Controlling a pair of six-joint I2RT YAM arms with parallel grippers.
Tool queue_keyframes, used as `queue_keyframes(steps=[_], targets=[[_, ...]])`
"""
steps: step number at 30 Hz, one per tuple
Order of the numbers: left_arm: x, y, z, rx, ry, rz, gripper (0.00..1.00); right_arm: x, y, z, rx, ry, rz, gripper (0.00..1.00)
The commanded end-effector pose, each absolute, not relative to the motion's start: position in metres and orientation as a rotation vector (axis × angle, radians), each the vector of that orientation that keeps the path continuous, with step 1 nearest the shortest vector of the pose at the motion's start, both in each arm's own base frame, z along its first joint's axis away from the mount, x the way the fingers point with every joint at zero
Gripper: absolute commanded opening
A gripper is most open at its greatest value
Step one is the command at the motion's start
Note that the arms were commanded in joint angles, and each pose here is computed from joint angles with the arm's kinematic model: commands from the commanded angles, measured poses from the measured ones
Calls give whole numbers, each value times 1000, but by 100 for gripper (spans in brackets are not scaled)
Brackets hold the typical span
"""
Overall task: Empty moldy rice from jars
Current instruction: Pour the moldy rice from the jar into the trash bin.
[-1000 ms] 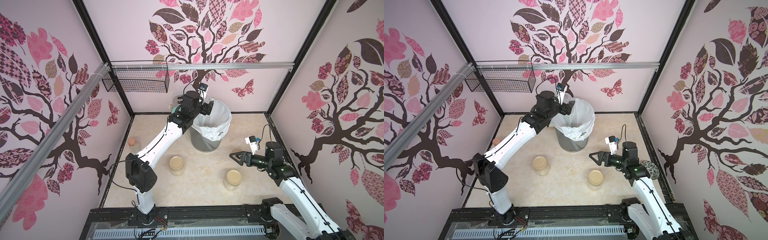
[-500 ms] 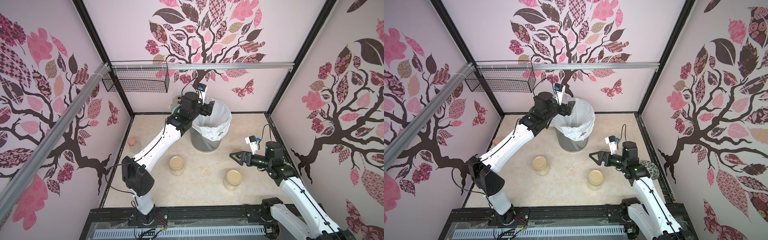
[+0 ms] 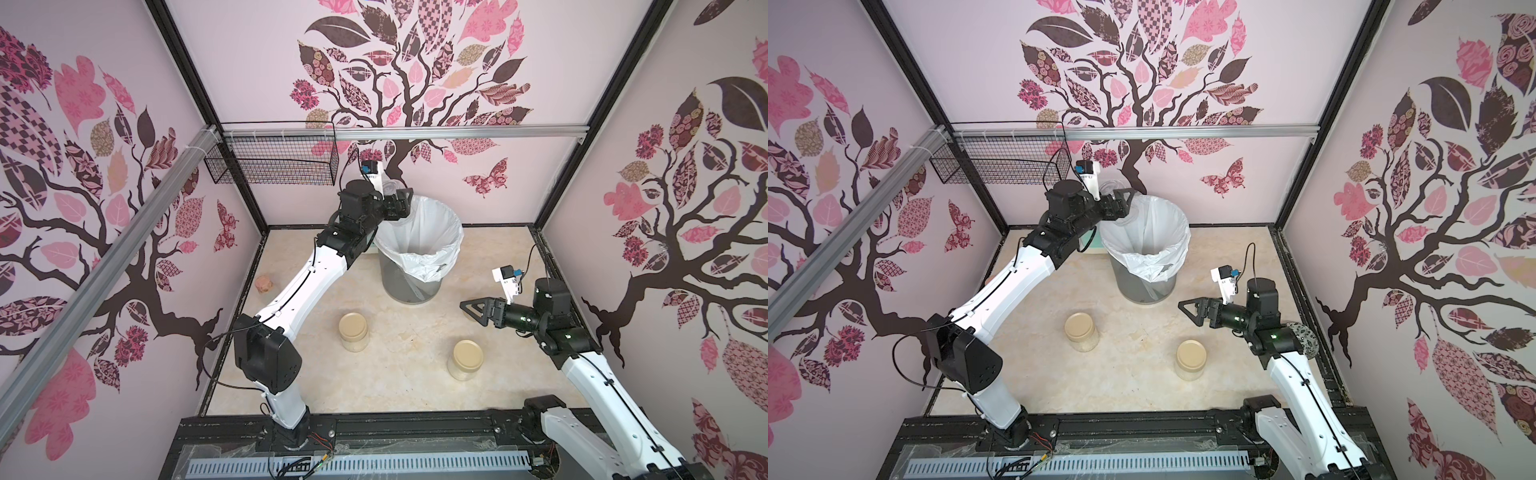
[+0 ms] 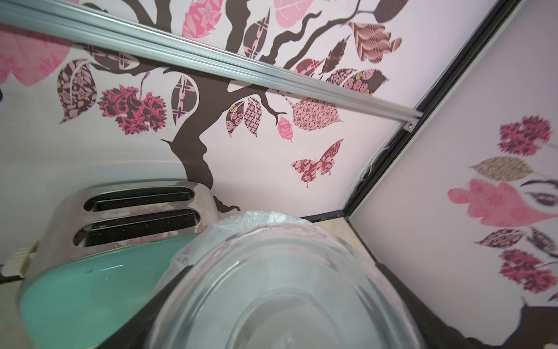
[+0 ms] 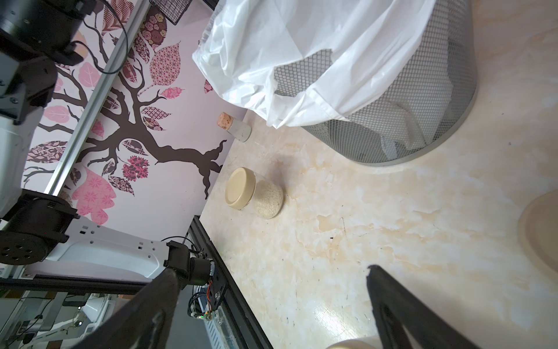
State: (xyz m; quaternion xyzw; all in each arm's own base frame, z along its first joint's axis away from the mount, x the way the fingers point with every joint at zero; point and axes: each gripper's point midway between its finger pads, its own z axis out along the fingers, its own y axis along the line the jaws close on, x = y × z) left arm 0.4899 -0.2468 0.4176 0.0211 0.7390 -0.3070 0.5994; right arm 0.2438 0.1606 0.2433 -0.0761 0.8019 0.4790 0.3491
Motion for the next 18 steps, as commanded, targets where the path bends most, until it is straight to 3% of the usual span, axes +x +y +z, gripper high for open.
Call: queue_keyframes(steps=[1, 10, 18], targets=[[471, -223, 495, -109, 1482, -1028, 61, 243, 162, 271, -254, 2006, 1250, 99], [463, -223, 502, -285, 1387, -1384, 61, 251, 169, 363, -370, 1750, 1282, 95], [460, -229, 506, -409, 1309, -1672, 60, 269, 172, 445, -436, 1527, 1288, 79]])
